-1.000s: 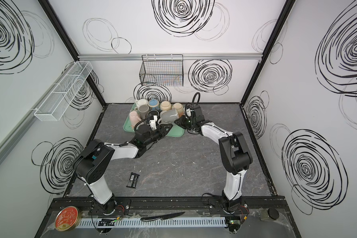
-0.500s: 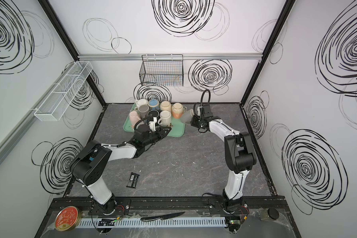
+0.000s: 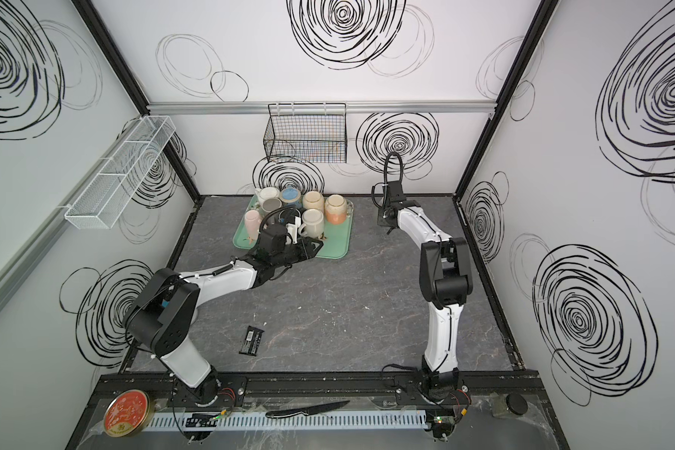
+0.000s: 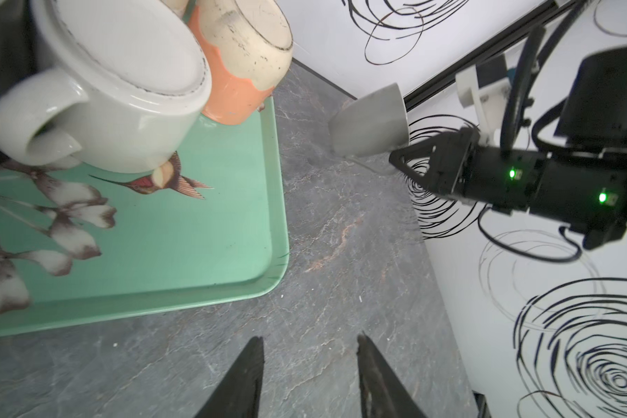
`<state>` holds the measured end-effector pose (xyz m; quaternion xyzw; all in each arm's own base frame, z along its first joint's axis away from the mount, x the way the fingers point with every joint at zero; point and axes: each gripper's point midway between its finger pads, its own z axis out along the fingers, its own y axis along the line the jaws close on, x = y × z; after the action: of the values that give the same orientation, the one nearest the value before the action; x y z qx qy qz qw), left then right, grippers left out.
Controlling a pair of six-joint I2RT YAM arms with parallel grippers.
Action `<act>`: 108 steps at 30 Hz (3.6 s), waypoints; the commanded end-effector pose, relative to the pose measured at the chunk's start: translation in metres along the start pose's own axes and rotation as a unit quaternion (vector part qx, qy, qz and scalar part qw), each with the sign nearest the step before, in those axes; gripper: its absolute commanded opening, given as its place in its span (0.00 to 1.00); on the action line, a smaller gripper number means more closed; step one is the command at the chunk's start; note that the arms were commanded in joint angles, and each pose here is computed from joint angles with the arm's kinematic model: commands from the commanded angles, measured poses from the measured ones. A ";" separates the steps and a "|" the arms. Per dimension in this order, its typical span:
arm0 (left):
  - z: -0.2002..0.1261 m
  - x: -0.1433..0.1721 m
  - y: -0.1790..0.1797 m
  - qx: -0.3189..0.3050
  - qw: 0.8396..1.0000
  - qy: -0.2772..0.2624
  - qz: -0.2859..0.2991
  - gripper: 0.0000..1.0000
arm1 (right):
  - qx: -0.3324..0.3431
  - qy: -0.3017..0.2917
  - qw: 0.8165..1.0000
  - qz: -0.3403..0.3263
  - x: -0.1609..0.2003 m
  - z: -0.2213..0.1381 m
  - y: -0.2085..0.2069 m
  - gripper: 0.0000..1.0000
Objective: Turn the mug right side up
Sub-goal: Place the mug at the top-center of the table, then move the mug to the tray.
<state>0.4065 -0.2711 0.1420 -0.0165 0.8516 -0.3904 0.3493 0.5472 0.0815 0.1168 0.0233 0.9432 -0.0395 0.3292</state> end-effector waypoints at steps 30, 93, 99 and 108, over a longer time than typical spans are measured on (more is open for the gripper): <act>-0.010 -0.018 0.024 -0.068 0.996 0.013 0.049 0.48 | -0.032 -0.021 0.993 -0.113 -0.029 0.030 0.086 0.23; 0.101 -0.133 0.058 -0.314 0.923 -0.009 0.224 0.73 | -0.264 0.049 0.961 0.066 0.136 -0.108 0.074 0.49; 0.109 -0.138 0.075 -0.330 0.919 -0.018 0.213 0.74 | -0.267 0.043 0.961 0.067 0.141 -0.116 0.071 0.49; 0.123 -0.138 0.090 -0.328 0.919 -0.010 0.218 0.79 | -0.265 0.052 0.961 0.049 0.146 -0.113 0.071 0.47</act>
<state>0.6004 -0.2514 0.1112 0.0472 0.9111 -0.0162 0.4092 0.3683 0.1641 0.1047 -0.0039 0.9351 0.2296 0.2699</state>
